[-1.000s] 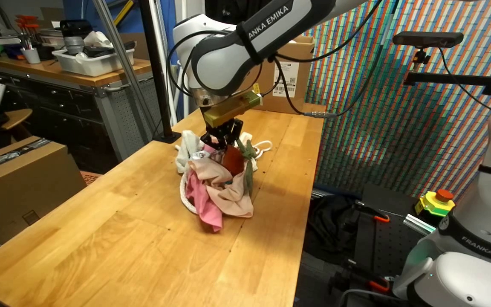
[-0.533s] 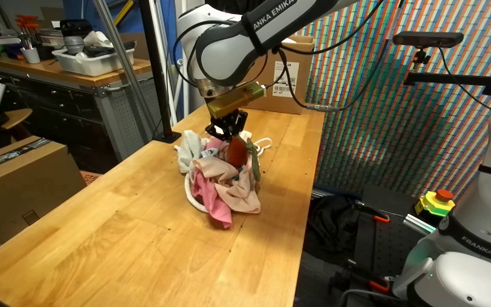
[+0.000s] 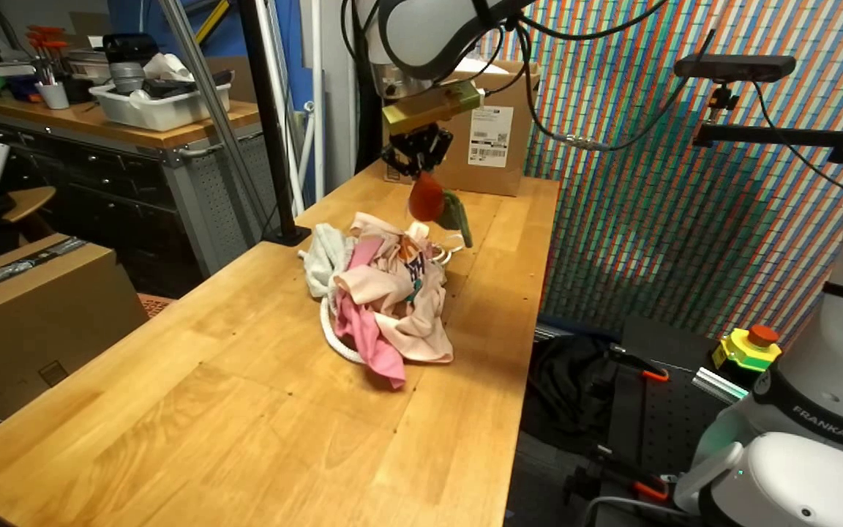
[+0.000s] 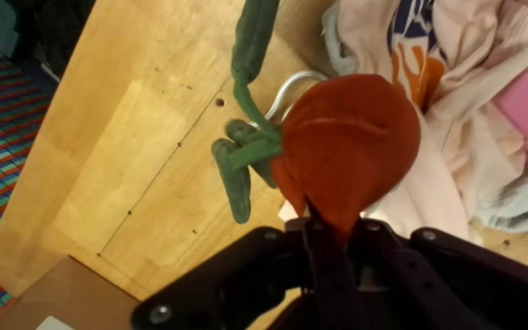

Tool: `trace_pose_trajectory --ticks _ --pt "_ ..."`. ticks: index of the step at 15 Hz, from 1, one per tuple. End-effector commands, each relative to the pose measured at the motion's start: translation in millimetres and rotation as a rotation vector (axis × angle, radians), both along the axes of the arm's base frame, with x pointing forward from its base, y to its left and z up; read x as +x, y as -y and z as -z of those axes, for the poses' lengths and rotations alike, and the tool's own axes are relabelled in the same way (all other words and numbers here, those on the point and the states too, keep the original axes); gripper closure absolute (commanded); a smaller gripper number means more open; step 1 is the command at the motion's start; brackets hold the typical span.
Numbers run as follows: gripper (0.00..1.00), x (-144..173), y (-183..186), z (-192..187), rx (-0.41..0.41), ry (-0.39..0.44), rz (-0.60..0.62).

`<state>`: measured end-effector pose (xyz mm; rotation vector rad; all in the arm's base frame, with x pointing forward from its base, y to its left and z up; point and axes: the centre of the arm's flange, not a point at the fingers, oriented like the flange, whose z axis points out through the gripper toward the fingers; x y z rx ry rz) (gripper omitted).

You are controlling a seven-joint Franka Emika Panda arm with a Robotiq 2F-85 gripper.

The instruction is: Spread the objects that are on the table, where the orange object and pink cloth moved to the right, white towel and smaller rope to remain on the center, light pink object and bigger rope moved to the left

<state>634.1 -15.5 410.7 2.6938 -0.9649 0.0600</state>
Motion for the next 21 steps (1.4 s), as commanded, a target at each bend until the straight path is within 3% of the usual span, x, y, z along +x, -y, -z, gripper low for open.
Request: trace_pose_trajectory --ticks 1,7,14,21 --pt "0.93 -14.7 40.9 -28.9 -0.087 0.094 0.134" --pt "0.93 -14.8 129.6 -27.6 -0.205 0.194 0.400" --pt "0.93 -23.5 243.0 -4.3 -0.287 0.205 0.710" --pt "0.92 -9.3 303.1 18.6 -0.337 0.276 0.940"
